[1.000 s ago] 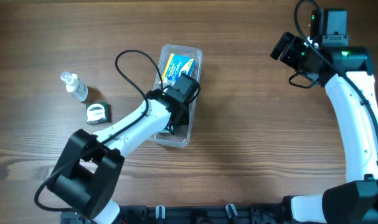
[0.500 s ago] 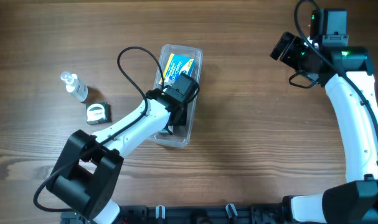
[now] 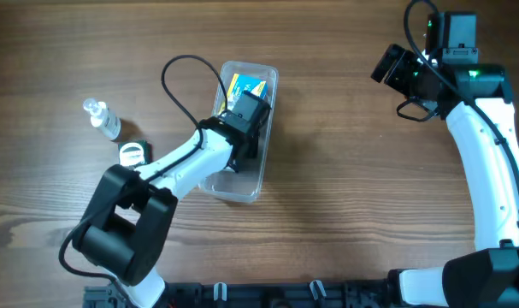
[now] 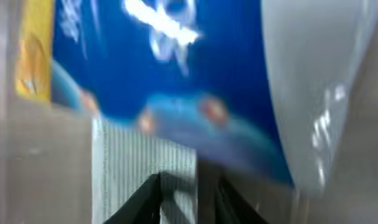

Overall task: Pack container
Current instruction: 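Open the left gripper and withdraw it toward the green tin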

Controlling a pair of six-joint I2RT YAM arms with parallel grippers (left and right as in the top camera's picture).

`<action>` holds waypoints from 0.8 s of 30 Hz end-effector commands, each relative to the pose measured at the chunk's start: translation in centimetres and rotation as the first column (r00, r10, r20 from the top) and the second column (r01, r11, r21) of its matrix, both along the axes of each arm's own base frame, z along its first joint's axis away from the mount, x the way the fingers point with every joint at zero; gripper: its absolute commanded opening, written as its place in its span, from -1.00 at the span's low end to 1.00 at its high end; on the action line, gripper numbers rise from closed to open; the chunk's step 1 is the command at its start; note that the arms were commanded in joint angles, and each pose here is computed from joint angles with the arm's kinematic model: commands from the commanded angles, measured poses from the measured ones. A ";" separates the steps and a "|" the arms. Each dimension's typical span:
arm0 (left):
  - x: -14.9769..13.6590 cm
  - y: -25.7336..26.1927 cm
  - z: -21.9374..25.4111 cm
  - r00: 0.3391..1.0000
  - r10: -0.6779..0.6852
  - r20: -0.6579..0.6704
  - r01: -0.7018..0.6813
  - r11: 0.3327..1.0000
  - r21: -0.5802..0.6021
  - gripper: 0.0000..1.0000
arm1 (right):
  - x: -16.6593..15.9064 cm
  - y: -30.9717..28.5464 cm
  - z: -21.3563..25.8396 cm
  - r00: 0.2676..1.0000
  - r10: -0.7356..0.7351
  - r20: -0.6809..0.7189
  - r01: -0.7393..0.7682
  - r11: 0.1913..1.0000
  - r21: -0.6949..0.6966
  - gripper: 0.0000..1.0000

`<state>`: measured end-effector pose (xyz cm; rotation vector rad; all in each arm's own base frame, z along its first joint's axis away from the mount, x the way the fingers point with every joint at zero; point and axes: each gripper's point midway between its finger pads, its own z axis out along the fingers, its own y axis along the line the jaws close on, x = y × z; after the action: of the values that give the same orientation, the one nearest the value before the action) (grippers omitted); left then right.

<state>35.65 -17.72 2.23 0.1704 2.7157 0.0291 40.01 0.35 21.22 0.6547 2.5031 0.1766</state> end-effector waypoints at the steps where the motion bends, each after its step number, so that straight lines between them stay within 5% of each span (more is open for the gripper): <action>1: 1.2 0.6 -0.8 0.999 -0.048 0.013 0.047 0.999 0.026 -0.40 | 0.1 0.3 -0.4 1.000 0.008 -0.011 -0.008 1.000 0.011 0.99; 6: 1.6 0.2 -0.1 0.996 -0.084 0.036 0.083 0.996 0.030 -0.40 | 0.1 0.3 -0.4 1.000 0.007 -0.011 -0.007 1.000 0.011 1.00; 11: 0.7 -0.3 3.5 0.999 -0.005 0.051 0.008 0.999 -0.046 -0.16 | 0.1 0.3 -0.4 1.000 0.007 -0.011 -0.007 1.000 0.011 0.99; 17: -0.9 -0.2 11.4 0.985 0.069 0.156 -0.042 0.985 -0.169 0.40 | 0.1 0.3 -0.4 1.000 0.007 -0.011 -0.007 1.000 0.011 1.00; 20: -1.3 2.2 14.5 0.970 0.145 0.193 -0.103 0.972 -0.213 0.57 | 0.1 0.3 -0.4 1.000 0.008 -0.011 -0.008 1.000 0.011 1.00; 24: -2.5 12.2 16.0 0.918 0.370 0.141 -0.340 0.919 -0.199 0.76 | 0.1 0.3 -0.4 1.000 0.007 -0.011 -0.007 1.000 0.011 0.99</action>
<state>33.27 -11.86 16.83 -0.1344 2.5382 -0.1270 40.01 0.35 21.22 0.6543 2.5032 0.1764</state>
